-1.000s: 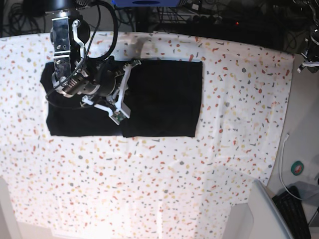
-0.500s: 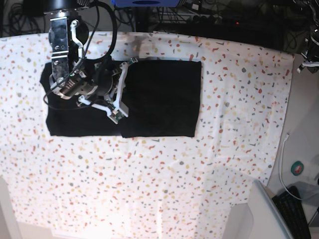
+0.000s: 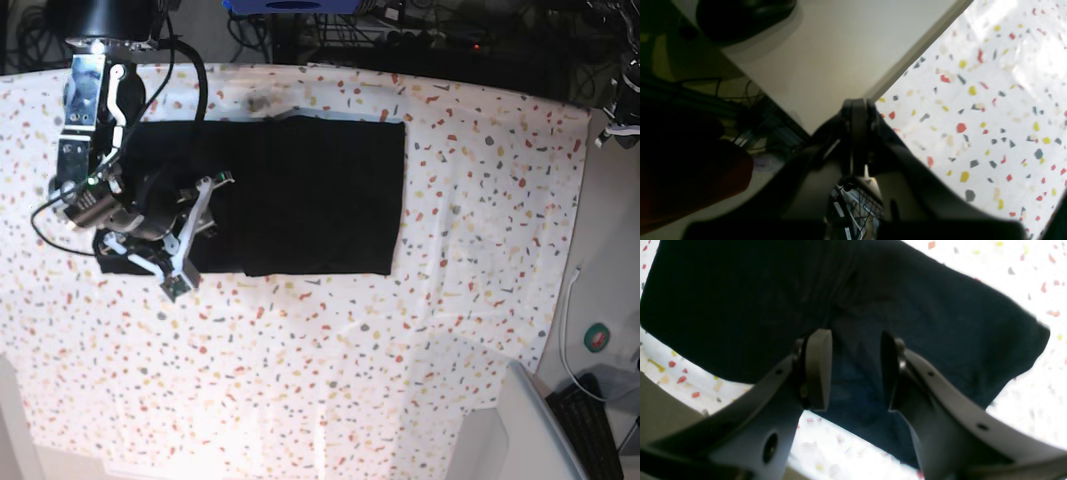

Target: Layout the t-shirt on the table in an organized manner, then fold the t-shirt properly

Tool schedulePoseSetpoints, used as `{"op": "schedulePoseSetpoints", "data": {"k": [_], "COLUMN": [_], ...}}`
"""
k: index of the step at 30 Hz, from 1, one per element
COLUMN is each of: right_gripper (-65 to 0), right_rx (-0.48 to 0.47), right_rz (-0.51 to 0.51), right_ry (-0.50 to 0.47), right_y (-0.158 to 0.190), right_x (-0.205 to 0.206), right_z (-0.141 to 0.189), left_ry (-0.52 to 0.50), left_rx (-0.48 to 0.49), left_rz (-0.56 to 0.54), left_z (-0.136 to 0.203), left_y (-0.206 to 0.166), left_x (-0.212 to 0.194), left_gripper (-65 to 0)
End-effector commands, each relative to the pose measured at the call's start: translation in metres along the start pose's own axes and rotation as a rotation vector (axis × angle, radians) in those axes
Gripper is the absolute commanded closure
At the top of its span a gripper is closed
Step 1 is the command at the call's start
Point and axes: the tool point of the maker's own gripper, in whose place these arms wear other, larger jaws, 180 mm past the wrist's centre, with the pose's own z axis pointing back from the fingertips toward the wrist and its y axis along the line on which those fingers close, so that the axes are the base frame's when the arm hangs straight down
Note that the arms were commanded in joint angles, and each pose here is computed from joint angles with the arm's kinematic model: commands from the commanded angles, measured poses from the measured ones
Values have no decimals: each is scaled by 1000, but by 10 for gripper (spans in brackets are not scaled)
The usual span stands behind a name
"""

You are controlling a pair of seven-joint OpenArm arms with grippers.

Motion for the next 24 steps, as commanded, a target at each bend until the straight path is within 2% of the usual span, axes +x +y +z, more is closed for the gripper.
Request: {"op": "schedulePoseSetpoints", "data": {"k": [1,4,6,9,11,13,15,17,18,22,24], "right_gripper": [-242,-243,-243,-236,-236,-242,-243,-245,-255,-428,-438], "right_rx": [4,78,99,44,-44,-126,-198,-237,-243,-213,-171], "right_rz": [6,-44,-114,-258,-342,-355,-365,-418,-471,-756,-823], "right_ry": [-63,-57,-47,-88,-158,-214,-232,-210,-195,-179,-204], "right_y": [-5,-2,-7,-24,-50,-74,-98,-117,-126,-164,-177], "right_x": [25,39,41,50,53,48,35,14,1,-55,-73], "right_z": [-3,-37,-55,-64,-51,-26,-1,17,23,47,56], "left_ry": [-37,-31,-30,-18,-18,-18,-11,15,26,53,52], "left_rx": [1,-1,0,6,5,3,-17,-65,-88,-193,-231], "left_rz": [-16,-6,-8,-14,-20,-16,-26,-55,-68,-104,-112], "left_z": [3,3,4,6,8,11,10,6,5,-2,-6], "left_y": [2,0,1,4,4,2,-6,-23,-32,-78,-95], "left_x": [12,8,7,3,2,-2,-5,-14,-18,-29,-29], "left_gripper": [0,0,0,0,0,0,0,0,0,0,0]}}
